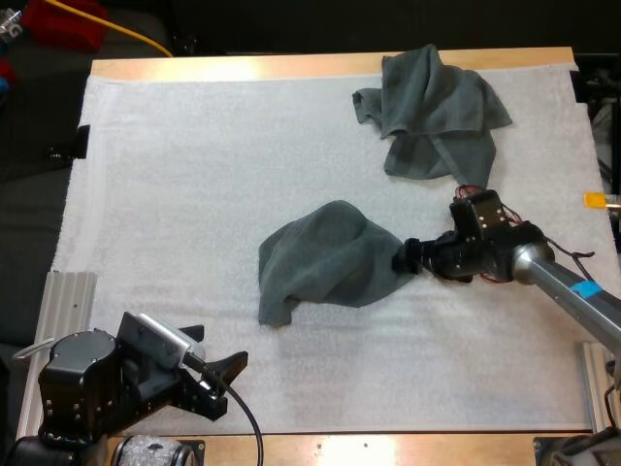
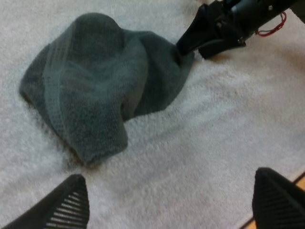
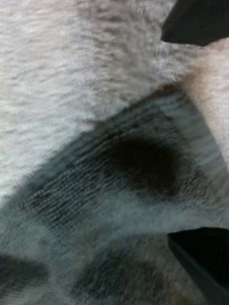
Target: Pick towel from pile, fold and stack
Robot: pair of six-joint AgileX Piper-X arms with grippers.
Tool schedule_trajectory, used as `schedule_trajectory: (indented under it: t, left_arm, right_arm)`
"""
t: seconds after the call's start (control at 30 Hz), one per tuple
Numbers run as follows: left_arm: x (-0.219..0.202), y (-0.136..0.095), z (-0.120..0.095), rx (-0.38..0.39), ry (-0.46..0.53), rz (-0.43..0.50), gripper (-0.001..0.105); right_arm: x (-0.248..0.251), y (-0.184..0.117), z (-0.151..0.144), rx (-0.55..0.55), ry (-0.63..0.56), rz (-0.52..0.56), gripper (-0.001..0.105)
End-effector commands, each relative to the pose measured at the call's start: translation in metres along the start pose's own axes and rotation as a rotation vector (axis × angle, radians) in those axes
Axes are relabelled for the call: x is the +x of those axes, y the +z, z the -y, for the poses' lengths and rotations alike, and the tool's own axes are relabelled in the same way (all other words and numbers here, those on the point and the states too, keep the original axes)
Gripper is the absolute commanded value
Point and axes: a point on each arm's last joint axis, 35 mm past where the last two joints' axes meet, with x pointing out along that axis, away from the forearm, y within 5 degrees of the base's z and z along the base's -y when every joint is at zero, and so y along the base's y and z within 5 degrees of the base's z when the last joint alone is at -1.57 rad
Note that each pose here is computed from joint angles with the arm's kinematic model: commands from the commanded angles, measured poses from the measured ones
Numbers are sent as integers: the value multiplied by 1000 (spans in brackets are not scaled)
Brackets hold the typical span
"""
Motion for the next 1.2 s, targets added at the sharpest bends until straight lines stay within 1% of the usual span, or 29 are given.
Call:
schedule_trajectory:
  t: [0.0, 0.1, 0.2, 0.27, 0.33, 0.37, 0.5, 0.53, 0.6, 0.67, 0.73, 0.8, 0.9, 1.0, 1.17]
  left_arm:
    - [0, -1, 1, -13, -11, -20, 69]
    - [0, -2, 1, -15, -10, -24, 69]
    - [0, -2, 1, -15, -10, -24, 69]
    - [0, -2, 1, -15, -10, -24, 69]
    - [0, -2, 1, -15, -10, -24, 69]
    - [0, -2, 1, -15, -10, -24, 69]
    - [0, -2, 1, -15, -10, -24, 69]
    - [0, -2, 1, -15, -10, -24, 69]
    - [0, -2, 1, -15, -10, -24, 69]
    - [0, -2, 1, -15, -10, -24, 69]
    - [0, -2, 1, -15, -10, -24, 69]
    - [0, -2, 1, -15, -10, -24, 69]
    - [0, -2, 1, -15, -11, -24, 69]
    - [0, -2, 1, -15, -11, -24, 69]
    - [0, -2, 1, -15, -11, -24, 69]
  right_arm:
    - [4, 0, 1, 8, 45, -8, 78]
    - [8, -1, 3, 15, 60, -18, 77]
    - [10, -1, 3, 32, 62, -24, 65]
    - [10, -1, 3, 48, 71, -26, 53]
    - [10, -1, 3, 69, 71, -27, 45]
    - [10, -1, 3, 76, 71, -28, 42]
    - [10, -1, 3, 83, 71, -28, 39]
    - [10, -1, 3, 82, 71, -27, 37]
    - [10, -1, 3, 81, 72, -24, 27]
    - [9, 0, 3, 78, 73, -18, 12]
    - [9, 0, 3, 78, 73, -18, 0]
    - [8, 0, 2, 76, 77, -14, 0]
    - [-2, 4, -6, 43, 88, 19, 0]
    - [-23, 13, -22, -11, 111, 90, 0]
    - [-73, 32, -63, -124, 174, 244, 0]
